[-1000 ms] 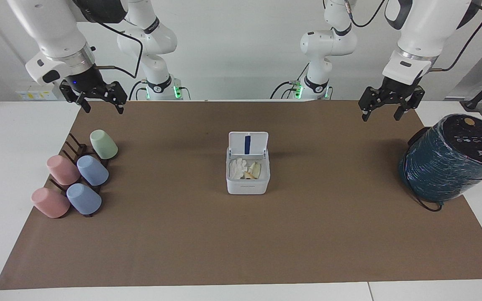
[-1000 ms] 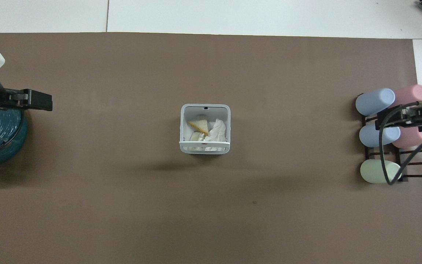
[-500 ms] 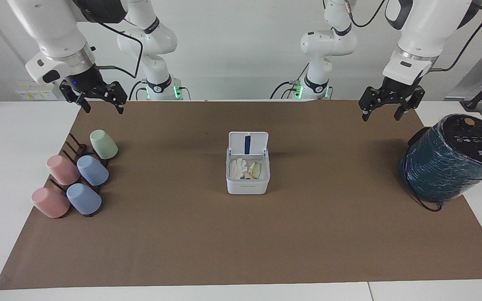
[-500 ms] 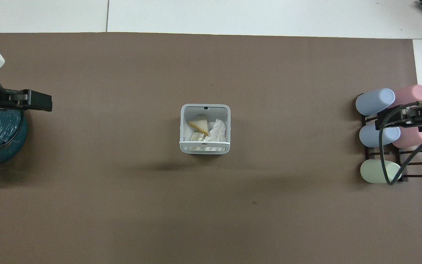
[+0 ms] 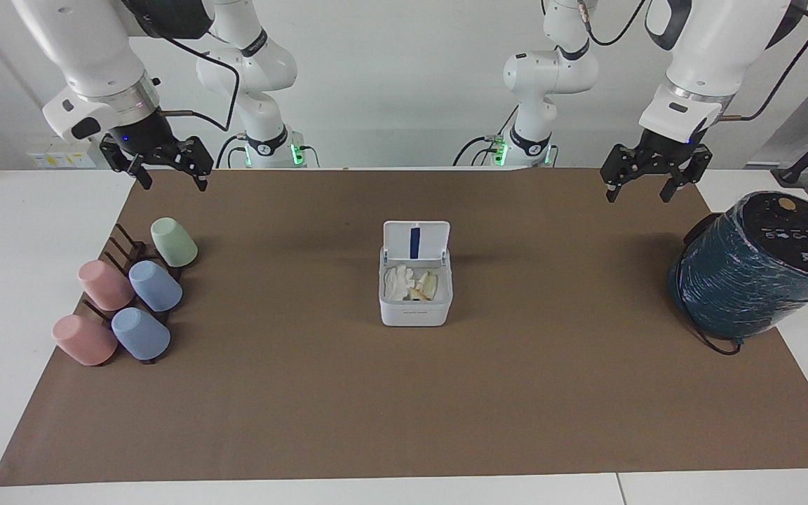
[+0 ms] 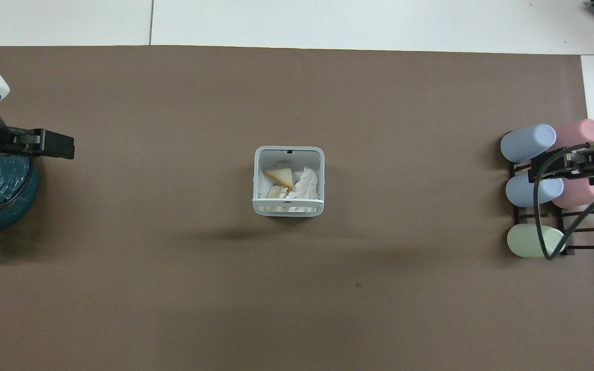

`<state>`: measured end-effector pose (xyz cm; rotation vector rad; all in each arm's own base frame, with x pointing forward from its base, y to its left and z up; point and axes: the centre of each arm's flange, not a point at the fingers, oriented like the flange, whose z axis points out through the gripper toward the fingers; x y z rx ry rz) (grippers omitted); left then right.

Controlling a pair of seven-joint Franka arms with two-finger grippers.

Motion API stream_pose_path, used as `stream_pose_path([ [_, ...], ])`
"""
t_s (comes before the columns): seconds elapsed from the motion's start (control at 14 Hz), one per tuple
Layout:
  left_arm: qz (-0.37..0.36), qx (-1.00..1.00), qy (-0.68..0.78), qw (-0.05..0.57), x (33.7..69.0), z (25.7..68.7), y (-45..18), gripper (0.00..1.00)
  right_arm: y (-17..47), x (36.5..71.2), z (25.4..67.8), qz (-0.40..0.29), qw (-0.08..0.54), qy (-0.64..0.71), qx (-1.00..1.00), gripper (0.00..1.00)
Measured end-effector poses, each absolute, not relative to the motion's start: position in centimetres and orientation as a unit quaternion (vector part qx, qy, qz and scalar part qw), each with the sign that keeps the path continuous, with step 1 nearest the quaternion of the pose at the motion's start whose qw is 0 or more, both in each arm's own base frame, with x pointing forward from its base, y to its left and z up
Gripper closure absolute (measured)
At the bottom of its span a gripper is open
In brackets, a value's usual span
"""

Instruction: Close trash can lid

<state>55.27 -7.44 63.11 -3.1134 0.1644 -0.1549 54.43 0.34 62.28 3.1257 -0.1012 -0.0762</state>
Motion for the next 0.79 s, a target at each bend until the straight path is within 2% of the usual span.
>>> stream_pose_path([
  [0.29,-0.05,-0.998,0.025,0.003,54.4,62.1,-11.7,0.0,0.3,54.4,62.3,-0.024,0.007,-0.032,0.999,0.0],
  [0.79,-0.043,-0.997,-0.057,-0.031,51.1,59.7,-20.4,0.85,0.3,54.4,62.3,-0.024,0.007,-0.032,0.999,0.0],
])
